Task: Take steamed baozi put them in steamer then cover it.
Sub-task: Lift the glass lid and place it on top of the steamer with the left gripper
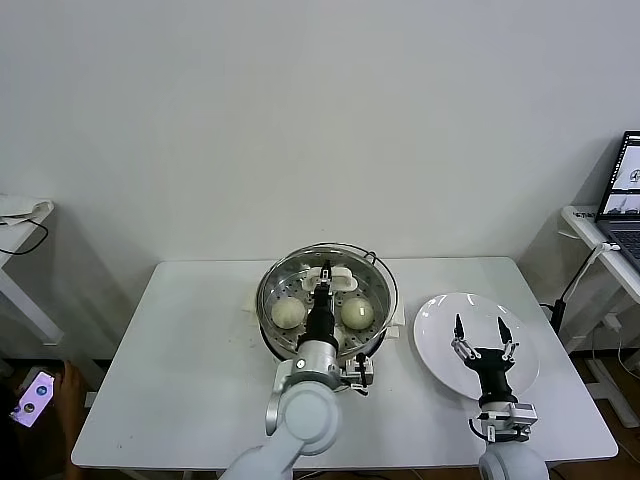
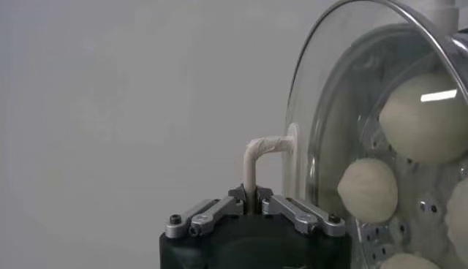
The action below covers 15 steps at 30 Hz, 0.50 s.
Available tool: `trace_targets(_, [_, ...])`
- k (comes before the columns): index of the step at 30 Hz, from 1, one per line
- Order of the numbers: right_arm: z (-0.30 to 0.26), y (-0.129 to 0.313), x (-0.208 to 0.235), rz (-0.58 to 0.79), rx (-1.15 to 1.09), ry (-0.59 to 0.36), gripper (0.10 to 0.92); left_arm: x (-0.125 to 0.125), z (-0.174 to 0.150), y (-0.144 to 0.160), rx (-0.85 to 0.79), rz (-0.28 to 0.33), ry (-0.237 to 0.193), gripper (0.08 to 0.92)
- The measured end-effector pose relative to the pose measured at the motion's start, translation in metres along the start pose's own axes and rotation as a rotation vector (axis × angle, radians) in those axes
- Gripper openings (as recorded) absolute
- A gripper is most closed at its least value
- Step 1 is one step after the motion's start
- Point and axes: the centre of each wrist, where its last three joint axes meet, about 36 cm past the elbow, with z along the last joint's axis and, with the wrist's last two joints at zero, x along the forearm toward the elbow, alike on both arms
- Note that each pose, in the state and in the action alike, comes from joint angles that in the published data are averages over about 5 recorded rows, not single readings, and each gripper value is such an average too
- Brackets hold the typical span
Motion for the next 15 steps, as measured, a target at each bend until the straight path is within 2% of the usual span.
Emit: trace_targets(15, [0.0, 0.0, 0.0, -0.002, -0.003, 0.001, 0.823, -0.009, 0.002, -0.013, -0.028, 0.015, 0.015, 0.19])
